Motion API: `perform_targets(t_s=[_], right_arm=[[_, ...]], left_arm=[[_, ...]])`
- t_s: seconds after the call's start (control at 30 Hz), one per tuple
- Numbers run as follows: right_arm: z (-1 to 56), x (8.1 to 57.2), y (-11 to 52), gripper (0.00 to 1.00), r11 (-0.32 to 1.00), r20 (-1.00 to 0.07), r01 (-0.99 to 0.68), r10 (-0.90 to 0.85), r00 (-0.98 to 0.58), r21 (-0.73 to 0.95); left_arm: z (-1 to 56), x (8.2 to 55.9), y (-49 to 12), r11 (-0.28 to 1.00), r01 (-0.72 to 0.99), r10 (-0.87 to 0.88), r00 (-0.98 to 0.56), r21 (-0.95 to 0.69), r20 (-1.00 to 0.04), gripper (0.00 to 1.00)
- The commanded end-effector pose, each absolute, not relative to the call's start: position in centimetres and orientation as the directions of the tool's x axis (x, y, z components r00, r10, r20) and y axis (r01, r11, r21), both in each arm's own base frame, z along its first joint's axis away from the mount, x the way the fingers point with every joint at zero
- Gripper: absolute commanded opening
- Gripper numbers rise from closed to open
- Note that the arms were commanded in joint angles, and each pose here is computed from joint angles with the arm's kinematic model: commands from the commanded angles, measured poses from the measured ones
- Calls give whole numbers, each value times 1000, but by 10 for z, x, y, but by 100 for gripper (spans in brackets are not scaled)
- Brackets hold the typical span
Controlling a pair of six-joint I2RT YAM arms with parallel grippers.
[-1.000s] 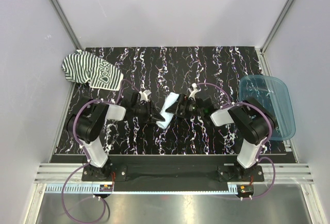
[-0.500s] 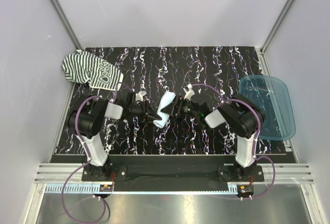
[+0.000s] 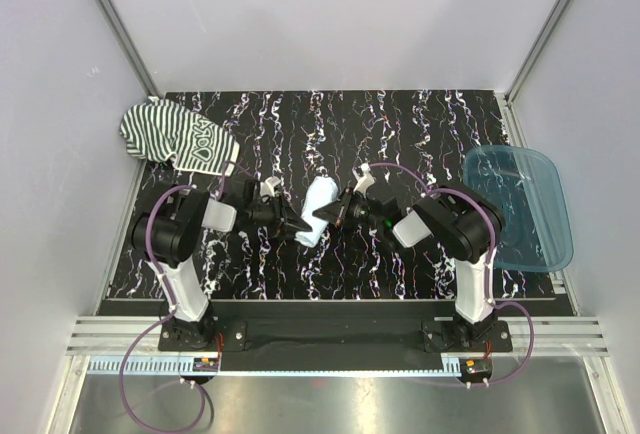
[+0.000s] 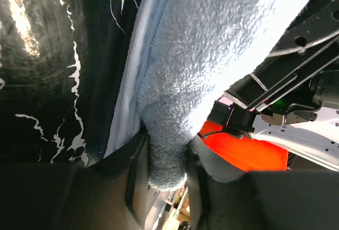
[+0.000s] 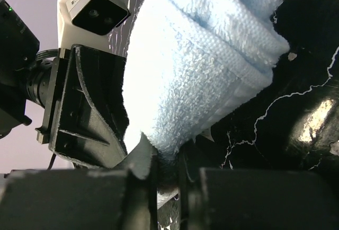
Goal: Roll the towels
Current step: Place the rolled towel into the container
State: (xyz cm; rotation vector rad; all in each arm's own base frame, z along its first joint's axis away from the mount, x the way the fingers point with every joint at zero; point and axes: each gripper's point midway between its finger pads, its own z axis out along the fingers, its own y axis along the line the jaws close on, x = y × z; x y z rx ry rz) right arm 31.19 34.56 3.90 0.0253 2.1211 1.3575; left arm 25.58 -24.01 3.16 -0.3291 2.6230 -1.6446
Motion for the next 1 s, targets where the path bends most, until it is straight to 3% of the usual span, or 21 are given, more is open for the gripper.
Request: perform_targets(t_s=[0.0, 0.17, 0.27, 0.47, 0.67, 0.97], right_arm=[[47, 320, 356, 0, 469, -506, -318, 359, -784, 824], [63, 324, 348, 0, 516, -521, -296, 369, -770, 803], [75, 327, 340, 0, 567, -539, -275, 370, -757, 777], [114, 335, 320, 0, 663, -590, -239, 375, -715, 710], [182, 350, 278, 0, 731, -657, -202, 411, -631, 652], [286, 372, 144, 0, 806, -762, -85, 513, -396, 586]], left_arm=[[-31, 228, -210, 605, -328, -312, -936, -725, 164, 35], [-19, 229, -204, 636, -300, -322, -940, -711, 109, 54], [0, 235, -200, 655, -260, -319, -946, -709, 52, 59], [56, 244, -194, 690, -165, -305, -949, -705, -77, 63], [119, 250, -178, 747, -30, -286, -916, -664, -281, 65], [146, 242, -157, 819, 117, -186, -872, -562, -452, 66]])
